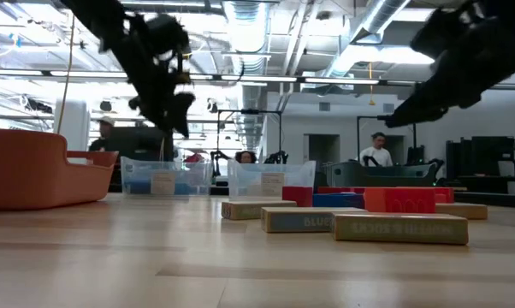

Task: Sort blocks
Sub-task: Put the red block into the blue bin

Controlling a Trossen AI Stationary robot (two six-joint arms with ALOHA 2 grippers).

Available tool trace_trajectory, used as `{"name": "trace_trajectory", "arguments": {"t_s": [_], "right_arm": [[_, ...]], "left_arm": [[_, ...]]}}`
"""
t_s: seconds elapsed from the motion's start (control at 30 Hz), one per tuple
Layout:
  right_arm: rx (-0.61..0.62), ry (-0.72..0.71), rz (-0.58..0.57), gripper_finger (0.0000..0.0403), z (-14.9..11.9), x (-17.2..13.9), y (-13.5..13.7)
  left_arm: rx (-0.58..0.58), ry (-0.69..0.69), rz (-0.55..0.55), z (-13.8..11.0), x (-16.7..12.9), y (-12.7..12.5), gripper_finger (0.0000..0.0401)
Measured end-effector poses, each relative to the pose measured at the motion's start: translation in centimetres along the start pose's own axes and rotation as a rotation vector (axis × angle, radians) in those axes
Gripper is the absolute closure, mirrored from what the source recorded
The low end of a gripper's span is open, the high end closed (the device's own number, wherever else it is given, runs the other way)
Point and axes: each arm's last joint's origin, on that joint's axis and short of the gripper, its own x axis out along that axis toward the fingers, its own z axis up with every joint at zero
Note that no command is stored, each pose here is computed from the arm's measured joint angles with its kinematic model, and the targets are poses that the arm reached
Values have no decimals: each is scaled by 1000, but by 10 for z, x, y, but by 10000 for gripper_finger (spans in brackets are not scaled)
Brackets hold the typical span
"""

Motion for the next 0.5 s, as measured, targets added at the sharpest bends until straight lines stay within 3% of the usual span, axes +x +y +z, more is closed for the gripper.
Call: {"name": "trace_trajectory", "arguments": {"t_s": [0.27, 0.5], "right_arm": [[-76, 221, -179, 155, 33, 48, -10], [-117, 434, -198, 155, 47, 99, -18]], "left_arm": [[66, -116, -97, -7, -45, -51, 143], [112, -143, -191, -22, -68, -87, 159]]}}
